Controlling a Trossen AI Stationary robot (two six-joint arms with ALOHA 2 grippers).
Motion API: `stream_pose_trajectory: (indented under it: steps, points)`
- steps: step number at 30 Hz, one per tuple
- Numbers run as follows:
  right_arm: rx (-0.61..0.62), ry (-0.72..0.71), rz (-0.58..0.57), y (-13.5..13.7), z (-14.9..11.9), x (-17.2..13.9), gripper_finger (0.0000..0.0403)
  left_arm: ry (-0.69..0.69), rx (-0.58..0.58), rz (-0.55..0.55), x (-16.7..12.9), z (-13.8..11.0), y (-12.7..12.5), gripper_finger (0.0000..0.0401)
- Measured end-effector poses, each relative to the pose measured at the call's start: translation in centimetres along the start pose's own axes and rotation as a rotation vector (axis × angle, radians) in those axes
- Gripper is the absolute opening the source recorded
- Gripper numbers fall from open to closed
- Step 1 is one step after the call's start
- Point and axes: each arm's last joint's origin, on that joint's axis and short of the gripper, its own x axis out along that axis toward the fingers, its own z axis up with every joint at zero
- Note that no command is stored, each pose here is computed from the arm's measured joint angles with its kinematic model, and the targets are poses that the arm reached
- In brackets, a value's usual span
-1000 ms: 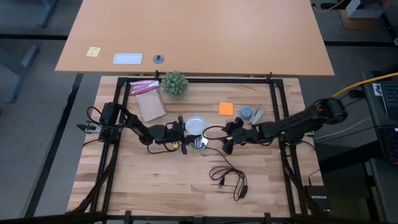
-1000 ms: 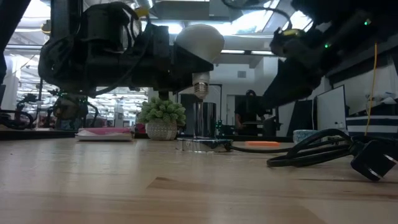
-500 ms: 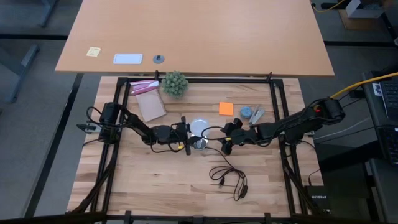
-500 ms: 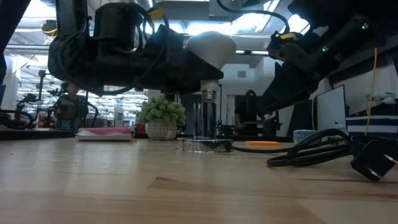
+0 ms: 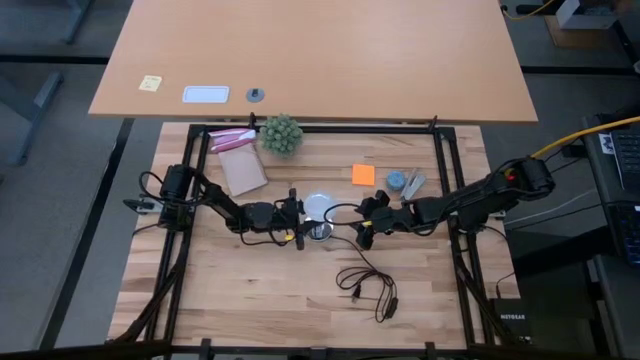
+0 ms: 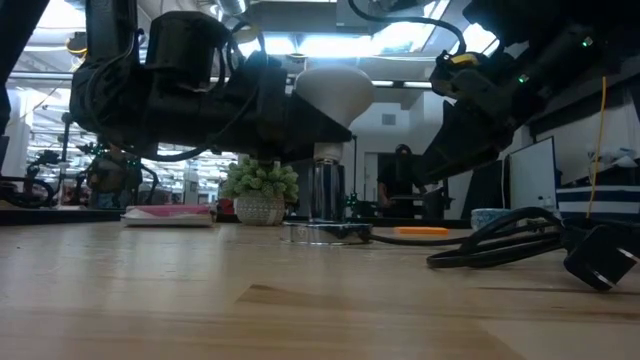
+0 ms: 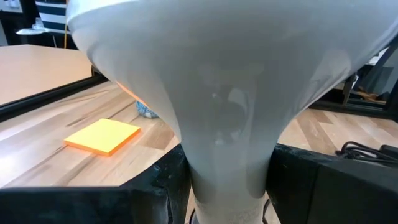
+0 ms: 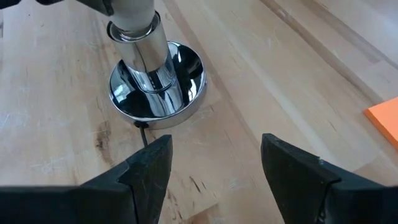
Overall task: Screw lightbulb
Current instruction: Insert the white lightbulb into the silver lamp
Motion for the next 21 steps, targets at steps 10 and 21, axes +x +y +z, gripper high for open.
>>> stream_pose_trajectory:
  steps: [10, 21]
  points:
    - [0.001, 0.013, 0.03, 0.1, 0.0, 0.0, 0.0246, 0.029, 0.018, -0.005, -0.1, -0.3, -0.5, 0.0153]
    - [-0.009, -0.275, -0.001, 0.8, 2.5, -0.4, 0.0246, 0.036, 0.017, -0.006, -0.2, -0.4, -0.5, 0.0153]
